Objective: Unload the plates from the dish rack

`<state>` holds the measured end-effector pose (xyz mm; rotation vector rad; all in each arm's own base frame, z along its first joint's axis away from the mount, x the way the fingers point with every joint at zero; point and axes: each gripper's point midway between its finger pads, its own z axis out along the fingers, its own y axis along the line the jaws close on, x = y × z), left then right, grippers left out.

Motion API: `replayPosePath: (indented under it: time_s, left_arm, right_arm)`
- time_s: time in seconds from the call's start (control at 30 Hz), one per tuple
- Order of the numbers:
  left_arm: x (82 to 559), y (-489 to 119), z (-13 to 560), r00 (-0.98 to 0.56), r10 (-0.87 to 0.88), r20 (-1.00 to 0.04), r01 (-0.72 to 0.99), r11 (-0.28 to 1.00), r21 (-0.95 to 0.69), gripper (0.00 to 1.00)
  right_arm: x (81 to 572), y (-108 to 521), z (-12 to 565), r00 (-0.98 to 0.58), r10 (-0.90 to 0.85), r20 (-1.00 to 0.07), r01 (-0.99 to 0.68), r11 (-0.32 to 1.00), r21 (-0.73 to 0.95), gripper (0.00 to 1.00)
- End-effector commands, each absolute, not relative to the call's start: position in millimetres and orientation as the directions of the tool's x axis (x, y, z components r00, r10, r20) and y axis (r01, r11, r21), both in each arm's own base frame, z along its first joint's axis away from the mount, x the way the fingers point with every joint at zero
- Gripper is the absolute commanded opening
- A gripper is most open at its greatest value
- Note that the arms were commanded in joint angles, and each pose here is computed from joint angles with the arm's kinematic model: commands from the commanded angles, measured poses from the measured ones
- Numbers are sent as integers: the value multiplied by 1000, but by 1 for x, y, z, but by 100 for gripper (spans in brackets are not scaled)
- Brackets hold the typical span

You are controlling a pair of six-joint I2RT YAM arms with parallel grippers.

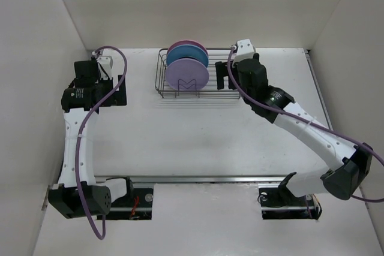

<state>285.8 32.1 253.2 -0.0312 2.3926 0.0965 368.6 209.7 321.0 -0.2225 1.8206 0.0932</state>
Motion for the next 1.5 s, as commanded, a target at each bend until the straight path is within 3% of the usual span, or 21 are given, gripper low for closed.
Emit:
replayPosePath:
  time_s: [0.0,0.17,0.3,0.33,0.4,0.43,0.57,0.73,0.93,0.97,1.07,1.1,1.13,1.23,1.27,1.3,1.47]
  left_arm:
    - [283,31,257,-719,0,-695,-57,997,59,100]
    - [290,24,252,-732,25,-681,-2,999,38,100]
    - [318,-7,263,-728,59,-683,142,988,-67,100]
    - [335,-16,252,-755,74,-652,170,982,-85,100]
    - [359,-26,274,-739,77,-669,186,978,-93,100]
    - [377,-31,257,-783,75,-617,183,977,-113,100]
    - [415,-59,253,-793,97,-601,266,943,-199,100]
    - [457,-92,239,-750,82,-657,331,906,-265,100]
    - [488,-109,180,-807,114,-580,293,929,-225,100]
    - [491,-107,174,-812,115,-572,284,934,-215,96]
    - [501,-103,151,-832,100,-545,248,947,-205,72]
    - [501,-106,145,-837,109,-536,248,949,-194,65]
    - [501,-106,136,-847,110,-521,245,950,-196,52]
    - [501,-110,127,-860,98,-500,226,953,-202,29]
    - [501,-111,120,-870,89,-485,213,954,-209,8]
    - [501,-111,114,-878,76,-472,199,956,-216,0]
    - [494,-122,113,-898,8,-440,153,943,-294,0]
  right_arm:
    - [364,209,349,-174,-56,-983,-209,978,-19,100]
    - [368,226,355,-168,-41,-985,-298,954,11,100]
    - [411,230,367,-175,-21,-984,-341,939,41,100]
    - [429,237,348,-217,-31,-976,-344,938,47,100]
    - [448,247,343,-222,-46,-974,-366,930,39,94]
    - [463,259,337,-232,-72,-970,-381,924,23,90]
    - [490,283,313,-238,-150,-960,-441,897,-31,81]
    - [506,304,273,-254,-240,-937,-523,849,-76,70]
    - [529,327,234,-270,-250,-930,-556,829,-61,69]
    - [532,327,227,-282,-258,-924,-550,833,-64,69]
    - [542,327,214,-295,-265,-918,-530,845,-74,60]
    - [544,329,212,-295,-265,-918,-530,845,-74,53]
    - [547,326,214,-289,-262,-921,-511,856,-83,35]
    - [548,312,221,-262,-271,-926,-460,879,-127,15]
    - [547,307,235,-235,-270,-934,-446,883,-143,5]
    - [546,302,240,-218,-298,-929,-440,880,-179,0]
    - [544,270,314,-64,-271,-960,-263,933,-246,0]
